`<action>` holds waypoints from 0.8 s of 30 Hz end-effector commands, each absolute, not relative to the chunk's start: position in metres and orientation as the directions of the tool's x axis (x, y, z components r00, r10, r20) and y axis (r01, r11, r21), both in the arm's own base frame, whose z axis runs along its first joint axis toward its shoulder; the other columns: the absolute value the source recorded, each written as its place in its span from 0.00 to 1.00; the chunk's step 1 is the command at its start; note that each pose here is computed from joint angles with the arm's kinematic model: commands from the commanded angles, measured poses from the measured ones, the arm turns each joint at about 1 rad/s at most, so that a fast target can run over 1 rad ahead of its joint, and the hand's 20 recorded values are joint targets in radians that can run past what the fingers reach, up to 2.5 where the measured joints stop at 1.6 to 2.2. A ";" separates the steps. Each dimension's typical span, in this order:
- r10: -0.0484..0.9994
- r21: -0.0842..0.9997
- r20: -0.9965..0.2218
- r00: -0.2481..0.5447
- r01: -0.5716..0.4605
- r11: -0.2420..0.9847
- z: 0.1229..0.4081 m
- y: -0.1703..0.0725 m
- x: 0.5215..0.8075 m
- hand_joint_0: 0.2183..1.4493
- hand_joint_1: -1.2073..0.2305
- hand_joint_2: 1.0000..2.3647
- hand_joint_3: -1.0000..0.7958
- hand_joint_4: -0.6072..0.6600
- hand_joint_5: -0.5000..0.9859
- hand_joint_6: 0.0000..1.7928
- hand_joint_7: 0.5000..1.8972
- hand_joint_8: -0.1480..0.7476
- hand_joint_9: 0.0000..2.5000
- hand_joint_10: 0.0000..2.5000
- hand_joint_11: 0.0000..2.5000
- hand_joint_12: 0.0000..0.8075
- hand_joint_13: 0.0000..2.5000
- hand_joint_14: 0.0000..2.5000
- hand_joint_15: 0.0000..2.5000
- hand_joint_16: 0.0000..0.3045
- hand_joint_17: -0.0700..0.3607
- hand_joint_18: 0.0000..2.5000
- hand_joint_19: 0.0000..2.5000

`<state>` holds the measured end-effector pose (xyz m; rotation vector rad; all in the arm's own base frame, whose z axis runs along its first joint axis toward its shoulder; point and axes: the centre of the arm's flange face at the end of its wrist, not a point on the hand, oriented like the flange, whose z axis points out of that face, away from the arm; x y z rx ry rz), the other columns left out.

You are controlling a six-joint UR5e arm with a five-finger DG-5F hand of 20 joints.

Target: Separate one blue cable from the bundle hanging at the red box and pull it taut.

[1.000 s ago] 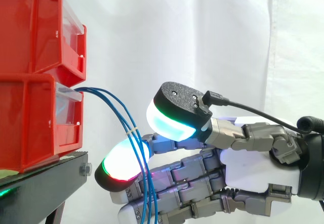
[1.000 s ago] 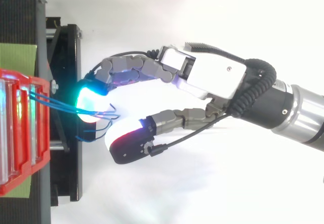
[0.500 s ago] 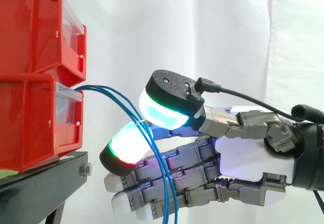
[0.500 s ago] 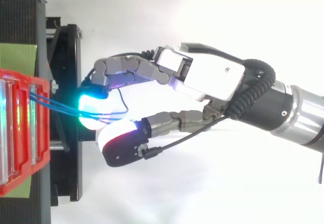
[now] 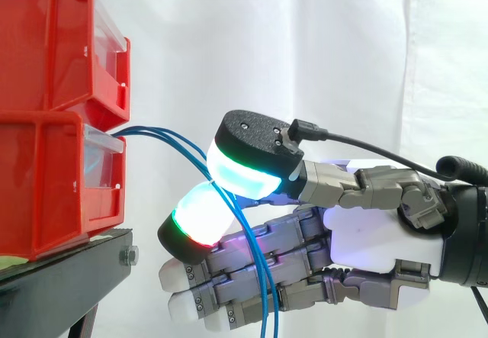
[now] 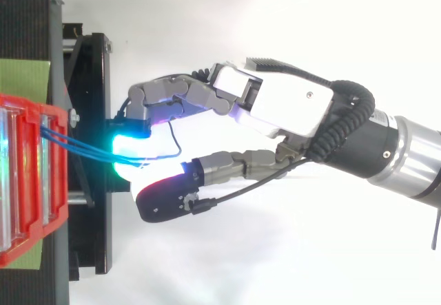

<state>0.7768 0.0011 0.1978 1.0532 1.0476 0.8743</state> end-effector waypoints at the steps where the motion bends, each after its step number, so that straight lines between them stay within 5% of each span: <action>1: 0.930 0.959 -0.243 0.277 -0.074 0.273 0.199 0.001 0.777 0.31 0.44 0.01 0.38 0.60 0.24 0.39 0.47 0.48 0.30 0.01 0.14 0.44 0.27 0.01 0.11 0.16 0.42 0.18 0.15; 12: 0.932 0.959 -0.243 0.269 -0.075 0.272 0.199 0.002 0.777 0.31 0.38 0.02 0.44 0.61 0.21 0.47 0.42 0.50 0.30 0.01 0.17 0.44 0.27 0.00 0.12 0.16 0.42 0.18 0.15; 24: 0.945 0.964 -0.236 0.225 -0.072 0.258 0.215 0.005 0.776 0.36 0.31 0.01 0.36 0.59 0.20 0.48 0.38 0.50 0.31 0.01 0.21 0.43 0.28 0.01 0.13 0.16 0.41 0.20 0.15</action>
